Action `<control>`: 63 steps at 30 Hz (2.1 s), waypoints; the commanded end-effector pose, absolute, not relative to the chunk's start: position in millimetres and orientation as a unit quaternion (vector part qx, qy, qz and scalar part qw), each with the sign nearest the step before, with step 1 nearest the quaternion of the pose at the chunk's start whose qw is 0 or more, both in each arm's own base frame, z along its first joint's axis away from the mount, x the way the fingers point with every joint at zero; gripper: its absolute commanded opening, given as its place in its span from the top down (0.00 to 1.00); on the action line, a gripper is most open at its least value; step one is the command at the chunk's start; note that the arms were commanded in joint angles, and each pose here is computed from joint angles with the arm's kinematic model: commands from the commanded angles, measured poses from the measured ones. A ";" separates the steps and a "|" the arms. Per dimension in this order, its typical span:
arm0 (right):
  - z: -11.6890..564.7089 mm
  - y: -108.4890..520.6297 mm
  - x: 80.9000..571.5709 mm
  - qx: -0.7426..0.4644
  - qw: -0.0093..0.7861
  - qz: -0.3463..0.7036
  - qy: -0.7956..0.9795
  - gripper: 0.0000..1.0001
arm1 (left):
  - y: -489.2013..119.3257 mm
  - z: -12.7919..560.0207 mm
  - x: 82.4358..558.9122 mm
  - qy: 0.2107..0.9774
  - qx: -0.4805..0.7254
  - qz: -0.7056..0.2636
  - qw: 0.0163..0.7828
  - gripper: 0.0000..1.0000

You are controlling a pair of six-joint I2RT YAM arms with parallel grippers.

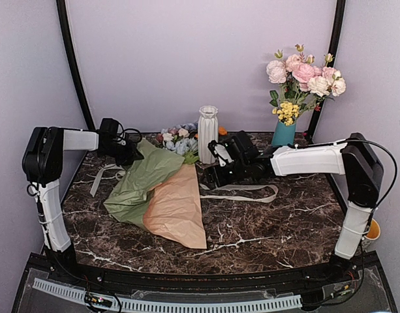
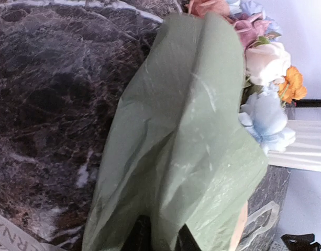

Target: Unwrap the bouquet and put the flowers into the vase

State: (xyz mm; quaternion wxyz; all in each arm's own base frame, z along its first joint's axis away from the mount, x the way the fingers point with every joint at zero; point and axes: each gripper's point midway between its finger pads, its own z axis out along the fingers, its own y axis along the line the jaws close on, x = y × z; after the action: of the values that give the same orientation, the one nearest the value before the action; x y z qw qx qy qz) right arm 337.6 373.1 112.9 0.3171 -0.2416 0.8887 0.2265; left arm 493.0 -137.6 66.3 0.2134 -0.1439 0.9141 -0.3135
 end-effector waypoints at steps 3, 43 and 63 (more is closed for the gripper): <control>140.9 412.4 333.1 -0.318 0.340 0.289 0.836 0.17 | -127.2 123.5 483.5 0.933 -0.053 -0.246 0.257 0.49; 89.2 392.9 340.9 -0.232 0.310 0.224 0.894 0.21 | -218.6 78.1 347.0 0.918 0.318 -0.152 0.180 0.77; 85.4 405.0 345.1 -0.250 0.303 0.229 0.891 0.21 | -141.6 188.6 405.8 0.914 0.231 0.063 0.328 1.00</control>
State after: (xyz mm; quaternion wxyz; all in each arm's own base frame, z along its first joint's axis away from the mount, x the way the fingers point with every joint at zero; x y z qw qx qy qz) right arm 341.4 396.1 79.3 0.2958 -0.2408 0.8973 0.2223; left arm 389.7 -179.2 139.3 0.2704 0.2745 0.9226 -0.0189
